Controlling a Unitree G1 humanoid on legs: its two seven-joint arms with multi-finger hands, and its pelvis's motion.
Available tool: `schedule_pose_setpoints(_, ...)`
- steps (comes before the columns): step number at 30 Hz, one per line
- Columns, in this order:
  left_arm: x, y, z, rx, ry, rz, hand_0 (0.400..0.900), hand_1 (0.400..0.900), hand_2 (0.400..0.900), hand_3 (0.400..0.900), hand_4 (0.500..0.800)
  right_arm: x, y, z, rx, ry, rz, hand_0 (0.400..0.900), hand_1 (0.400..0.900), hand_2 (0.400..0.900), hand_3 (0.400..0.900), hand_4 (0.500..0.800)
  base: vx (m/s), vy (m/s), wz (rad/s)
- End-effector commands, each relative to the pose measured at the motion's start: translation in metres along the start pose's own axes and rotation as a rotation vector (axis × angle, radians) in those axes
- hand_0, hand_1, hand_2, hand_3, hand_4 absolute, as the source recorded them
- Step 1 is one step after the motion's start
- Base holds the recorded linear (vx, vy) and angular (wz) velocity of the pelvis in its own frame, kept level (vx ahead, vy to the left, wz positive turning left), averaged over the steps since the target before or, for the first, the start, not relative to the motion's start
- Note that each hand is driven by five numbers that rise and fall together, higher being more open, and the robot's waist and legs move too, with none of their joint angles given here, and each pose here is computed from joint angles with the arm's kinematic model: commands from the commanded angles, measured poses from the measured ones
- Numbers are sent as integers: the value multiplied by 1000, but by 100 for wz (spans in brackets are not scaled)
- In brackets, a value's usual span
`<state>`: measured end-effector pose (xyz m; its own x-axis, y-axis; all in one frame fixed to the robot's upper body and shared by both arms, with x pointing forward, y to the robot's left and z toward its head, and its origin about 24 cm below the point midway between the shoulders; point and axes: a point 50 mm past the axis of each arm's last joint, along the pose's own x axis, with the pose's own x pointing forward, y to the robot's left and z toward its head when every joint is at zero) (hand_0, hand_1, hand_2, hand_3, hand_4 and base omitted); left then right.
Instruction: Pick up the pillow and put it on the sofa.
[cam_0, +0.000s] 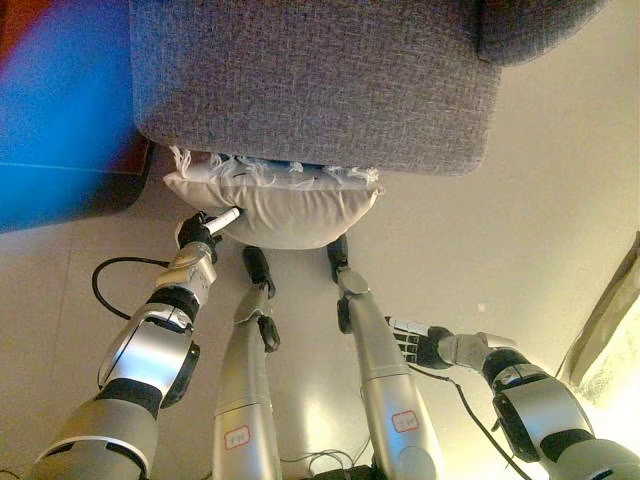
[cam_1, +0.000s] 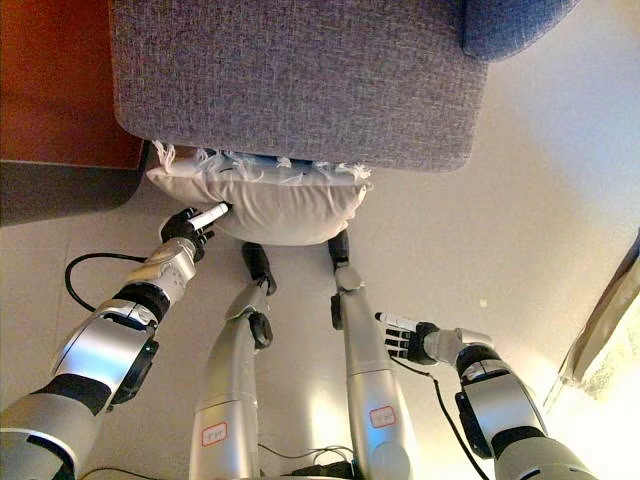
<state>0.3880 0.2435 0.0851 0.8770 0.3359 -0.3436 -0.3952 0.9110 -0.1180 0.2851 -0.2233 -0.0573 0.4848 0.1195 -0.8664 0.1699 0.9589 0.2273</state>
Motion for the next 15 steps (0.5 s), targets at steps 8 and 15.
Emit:
schedule_pose_setpoints(8, -2, -13, 47, -103, -137, -51, 400, 400, 400, 400, 500, -3, -28, -27, -1, 149, -106, 900, 900, 900, 900, 800, 9, 26, -4)
schedule_pose_setpoints(15, -2, -11, 44, -114, -129, -47, 400, 400, 400, 400, 500, -2, -30, -30, -28, 136, -112, 900, 900, 900, 900, 800, -8, 18, -2)
